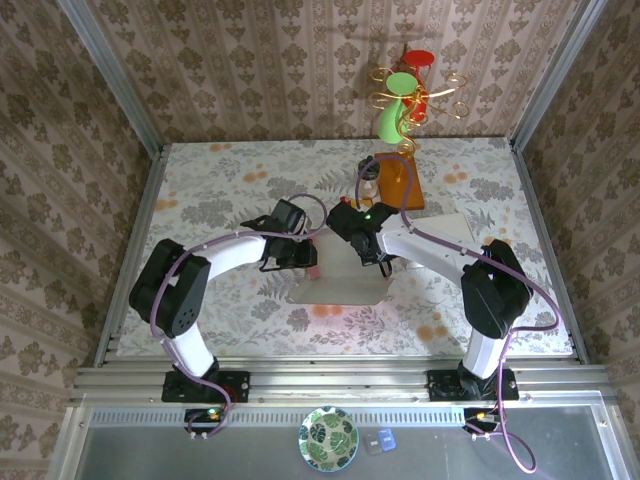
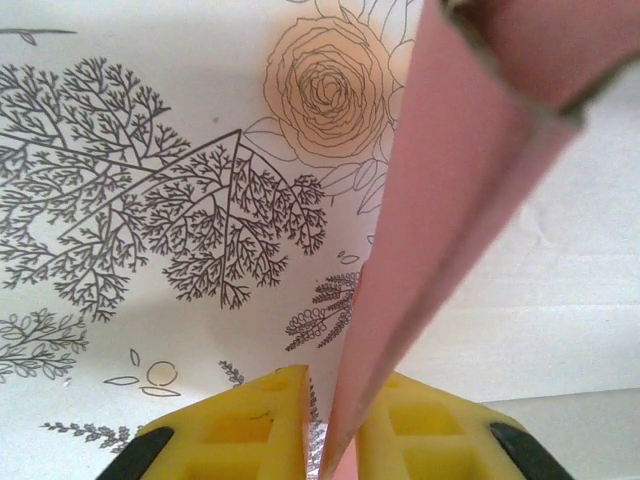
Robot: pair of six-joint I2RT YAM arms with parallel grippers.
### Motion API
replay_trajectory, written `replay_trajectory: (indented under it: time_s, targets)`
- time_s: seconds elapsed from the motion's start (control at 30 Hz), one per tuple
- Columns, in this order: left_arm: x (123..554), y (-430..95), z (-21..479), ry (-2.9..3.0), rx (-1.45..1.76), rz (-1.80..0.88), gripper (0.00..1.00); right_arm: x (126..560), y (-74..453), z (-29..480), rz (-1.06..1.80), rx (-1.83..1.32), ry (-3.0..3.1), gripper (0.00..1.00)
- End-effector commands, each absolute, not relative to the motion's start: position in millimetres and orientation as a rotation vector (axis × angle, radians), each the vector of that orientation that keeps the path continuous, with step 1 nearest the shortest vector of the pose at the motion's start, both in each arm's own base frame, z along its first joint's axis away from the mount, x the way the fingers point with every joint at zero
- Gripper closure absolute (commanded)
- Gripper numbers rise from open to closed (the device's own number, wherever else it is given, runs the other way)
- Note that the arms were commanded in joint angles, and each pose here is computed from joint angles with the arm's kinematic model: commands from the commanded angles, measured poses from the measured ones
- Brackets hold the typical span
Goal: Fold the paper box
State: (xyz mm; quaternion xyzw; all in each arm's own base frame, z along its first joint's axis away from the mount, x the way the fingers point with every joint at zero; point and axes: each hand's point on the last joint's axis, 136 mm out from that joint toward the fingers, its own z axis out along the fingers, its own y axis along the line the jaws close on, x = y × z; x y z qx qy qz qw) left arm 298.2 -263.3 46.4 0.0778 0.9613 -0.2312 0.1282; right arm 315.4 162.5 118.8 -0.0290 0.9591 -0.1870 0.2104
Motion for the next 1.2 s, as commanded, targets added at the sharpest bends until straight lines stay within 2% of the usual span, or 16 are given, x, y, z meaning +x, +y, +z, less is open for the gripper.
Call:
replay_trajectory:
  time_s: [0.0,0.1,0.37,0.53,0.57,0.67,0.8,1.17]
  targets:
    - [303.1,-238.9,35.3,2.8,0.147,-0.496,0.8,307.6,158.2,118.4,-0.569,-0.11,2.681,1.0]
    - [302.3,-236.1,32.4,2.797,0.145,-0.444,0.81,307.0,158.4,116.7,-0.57,-0.11,2.684,1.0]
    - [290.3,-224.6,26.3,2.8,0.053,-0.281,1.0,305.1,158.6,111.5,-0.587,-0.11,2.689,1.0]
    - [288.0,-224.4,30.5,2.767,0.024,-0.28,1.0,303.9,159.3,111.6,-0.587,-0.115,2.684,1.0]
    - [289.2,-225.2,32.6,2.759,0.028,-0.295,0.99,304.1,159.4,112.0,-0.586,-0.116,2.681,1.0]
    - [297.6,-226.5,43.6,2.721,0.049,-0.334,0.86,304.1,161.1,113.2,-0.579,-0.126,2.675,1.0]
    - [308.3,-231.6,56.2,2.68,0.105,-0.386,0.77,304.5,163.7,113.5,-0.568,-0.134,2.674,1.0]
    - [318.8,-233.5,62.8,2.649,0.152,-0.434,0.66,304.4,165.5,111.1,-0.57,-0.148,2.682,1.0]
